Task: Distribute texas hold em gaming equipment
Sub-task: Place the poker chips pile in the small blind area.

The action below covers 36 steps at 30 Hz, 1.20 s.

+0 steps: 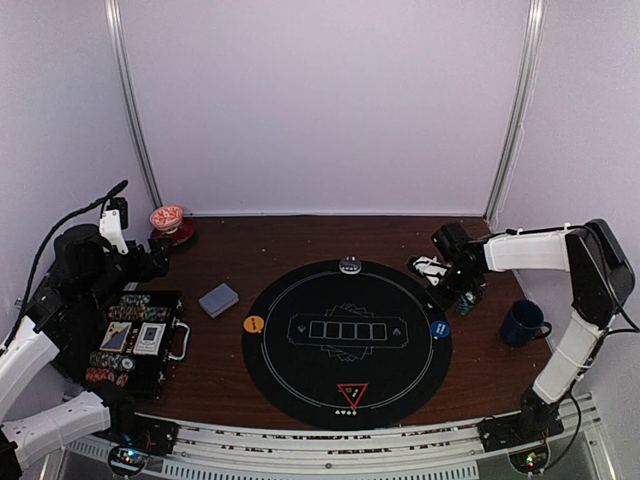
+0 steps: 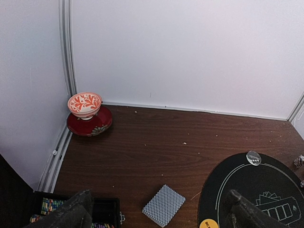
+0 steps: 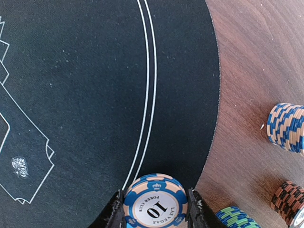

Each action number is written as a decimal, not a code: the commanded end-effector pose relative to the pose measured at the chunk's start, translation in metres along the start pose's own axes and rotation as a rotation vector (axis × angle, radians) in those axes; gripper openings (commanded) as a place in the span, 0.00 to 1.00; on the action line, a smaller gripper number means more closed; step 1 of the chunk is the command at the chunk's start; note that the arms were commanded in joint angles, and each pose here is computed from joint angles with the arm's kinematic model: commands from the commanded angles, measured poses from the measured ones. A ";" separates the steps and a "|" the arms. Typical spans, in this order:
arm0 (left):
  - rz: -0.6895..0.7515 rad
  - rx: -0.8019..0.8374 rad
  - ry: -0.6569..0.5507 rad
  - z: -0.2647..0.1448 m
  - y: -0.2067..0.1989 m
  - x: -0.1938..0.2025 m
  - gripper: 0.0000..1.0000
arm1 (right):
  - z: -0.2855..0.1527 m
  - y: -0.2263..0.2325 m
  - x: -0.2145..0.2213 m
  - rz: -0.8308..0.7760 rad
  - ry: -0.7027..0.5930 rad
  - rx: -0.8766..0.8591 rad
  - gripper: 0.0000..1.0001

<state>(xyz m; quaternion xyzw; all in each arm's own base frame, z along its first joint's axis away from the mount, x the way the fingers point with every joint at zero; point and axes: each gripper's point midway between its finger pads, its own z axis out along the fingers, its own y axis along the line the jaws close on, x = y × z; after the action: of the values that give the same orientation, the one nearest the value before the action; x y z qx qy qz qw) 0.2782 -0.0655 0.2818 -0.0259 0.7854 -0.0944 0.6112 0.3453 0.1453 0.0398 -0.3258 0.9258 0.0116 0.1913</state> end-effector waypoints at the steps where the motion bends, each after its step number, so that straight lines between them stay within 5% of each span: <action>1: -0.019 0.008 -0.039 0.000 -0.001 -0.008 0.98 | 0.006 -0.004 0.007 -0.005 0.022 0.029 0.28; 36: -0.019 0.005 -0.037 0.000 0.000 -0.008 0.98 | 0.012 0.004 0.021 -0.026 0.081 -0.020 0.30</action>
<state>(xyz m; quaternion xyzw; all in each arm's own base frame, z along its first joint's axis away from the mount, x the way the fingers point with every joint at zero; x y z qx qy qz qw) 0.2782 -0.0655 0.2818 -0.0259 0.7854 -0.0944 0.6112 0.3398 0.1408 0.0249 -0.3328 0.9276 0.0036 0.1696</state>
